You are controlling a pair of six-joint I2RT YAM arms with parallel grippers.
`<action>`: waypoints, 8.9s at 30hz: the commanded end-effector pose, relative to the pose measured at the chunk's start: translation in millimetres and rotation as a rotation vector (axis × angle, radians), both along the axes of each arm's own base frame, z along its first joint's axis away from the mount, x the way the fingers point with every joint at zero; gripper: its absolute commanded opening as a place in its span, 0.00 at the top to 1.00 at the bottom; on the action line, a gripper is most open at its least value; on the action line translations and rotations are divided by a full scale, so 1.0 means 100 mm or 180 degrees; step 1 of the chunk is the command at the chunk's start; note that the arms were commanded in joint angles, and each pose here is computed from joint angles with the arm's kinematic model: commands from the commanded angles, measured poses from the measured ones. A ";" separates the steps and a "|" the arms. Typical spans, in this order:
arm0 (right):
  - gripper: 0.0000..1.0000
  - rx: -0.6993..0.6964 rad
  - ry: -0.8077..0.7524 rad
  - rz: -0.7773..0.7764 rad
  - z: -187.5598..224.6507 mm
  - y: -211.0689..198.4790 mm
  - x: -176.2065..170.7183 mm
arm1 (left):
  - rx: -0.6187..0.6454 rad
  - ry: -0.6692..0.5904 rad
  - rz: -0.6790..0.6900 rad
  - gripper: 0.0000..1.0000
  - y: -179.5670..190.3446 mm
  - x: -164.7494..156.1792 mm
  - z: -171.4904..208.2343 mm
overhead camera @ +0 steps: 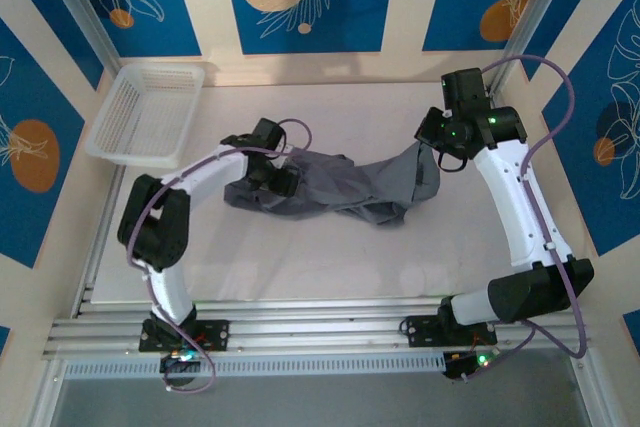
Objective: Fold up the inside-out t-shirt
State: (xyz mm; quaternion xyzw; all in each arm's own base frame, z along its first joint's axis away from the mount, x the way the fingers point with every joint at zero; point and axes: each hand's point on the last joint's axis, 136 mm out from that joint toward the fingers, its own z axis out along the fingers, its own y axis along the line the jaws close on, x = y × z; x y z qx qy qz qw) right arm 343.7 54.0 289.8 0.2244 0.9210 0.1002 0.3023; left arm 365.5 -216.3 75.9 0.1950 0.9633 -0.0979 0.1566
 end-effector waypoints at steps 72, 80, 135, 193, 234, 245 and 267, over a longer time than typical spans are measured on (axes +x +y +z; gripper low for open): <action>1.00 0.0129 -0.4150 0.0370 4.32 -1.14 -0.66 | -0.1768 -0.3428 0.0745 1.00 1.72 -0.17 5.32; 1.00 -0.0180 -0.4283 0.0657 4.42 -0.91 -0.91 | -0.1962 -0.3574 0.0180 1.00 1.49 -0.27 5.45; 0.01 0.1355 -0.2476 0.0980 2.90 -0.46 0.63 | -0.1410 -0.2006 0.0720 0.11 1.29 1.61 3.09; 1.00 0.0608 0.1604 0.0139 -2.79 0.45 1.21 | -0.0575 0.0179 0.1913 1.00 0.48 1.35 -0.69; 1.00 0.1163 0.1614 -0.0560 -2.64 0.09 -0.70 | -0.0568 0.0543 0.1665 0.57 0.49 -0.05 -0.37; 1.00 0.0958 0.1544 -0.0731 -2.82 -0.19 0.24 | -0.0564 0.0471 0.1690 0.64 0.35 0.70 -0.69; 0.54 0.0985 0.1719 -0.1178 -2.09 -0.24 -2.12 | -0.0702 0.0284 0.2117 0.57 1.20 -0.50 0.23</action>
